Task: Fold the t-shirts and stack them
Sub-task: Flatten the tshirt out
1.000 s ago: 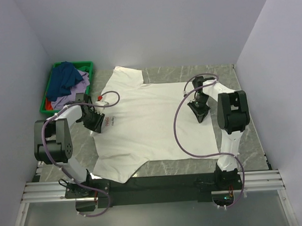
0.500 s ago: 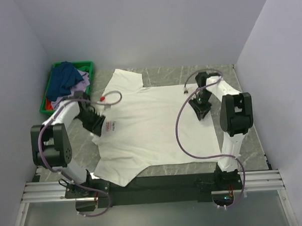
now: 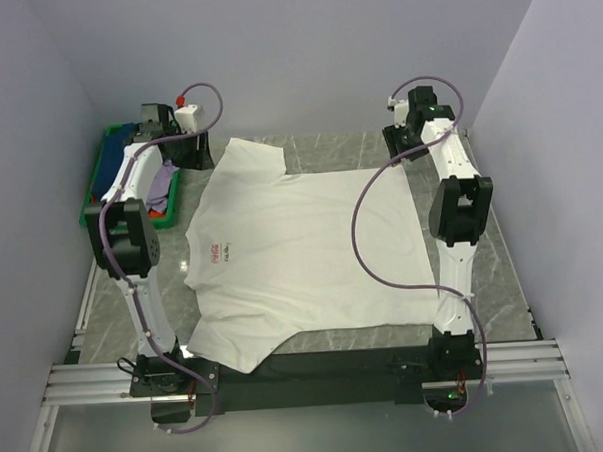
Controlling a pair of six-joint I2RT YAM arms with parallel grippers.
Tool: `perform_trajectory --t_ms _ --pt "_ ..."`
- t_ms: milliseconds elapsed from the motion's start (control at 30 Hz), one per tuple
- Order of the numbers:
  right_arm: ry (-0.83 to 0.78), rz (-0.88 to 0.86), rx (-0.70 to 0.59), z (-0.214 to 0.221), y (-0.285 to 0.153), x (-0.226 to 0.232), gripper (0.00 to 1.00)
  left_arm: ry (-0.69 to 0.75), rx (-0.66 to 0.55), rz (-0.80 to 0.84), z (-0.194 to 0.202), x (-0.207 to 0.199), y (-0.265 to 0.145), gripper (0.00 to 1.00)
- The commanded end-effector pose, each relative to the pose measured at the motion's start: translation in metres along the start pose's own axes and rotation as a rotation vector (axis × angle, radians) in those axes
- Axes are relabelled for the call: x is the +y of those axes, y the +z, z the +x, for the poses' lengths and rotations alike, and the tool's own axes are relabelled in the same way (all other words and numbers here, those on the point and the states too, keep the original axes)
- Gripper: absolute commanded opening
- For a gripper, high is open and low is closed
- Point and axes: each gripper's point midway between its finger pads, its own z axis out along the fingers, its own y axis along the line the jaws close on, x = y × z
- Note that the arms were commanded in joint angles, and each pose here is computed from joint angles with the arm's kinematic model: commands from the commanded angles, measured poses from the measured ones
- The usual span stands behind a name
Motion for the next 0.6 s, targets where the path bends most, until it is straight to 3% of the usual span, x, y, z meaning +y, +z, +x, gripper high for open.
perform_trajectory --t_ms 0,200,567 --pt "0.050 0.126 -0.089 -0.024 0.010 -0.023 0.63 -0.120 -0.084 -0.021 -0.028 0.012 0.021 0.60" --pt "0.073 0.208 -0.168 -0.043 0.028 -0.040 0.61 -0.125 -0.089 -0.028 -0.033 0.020 0.037 0.60" --pt "0.059 0.168 -0.072 -0.015 0.069 -0.035 0.60 -0.058 -0.038 -0.052 -0.015 0.025 0.059 0.62"
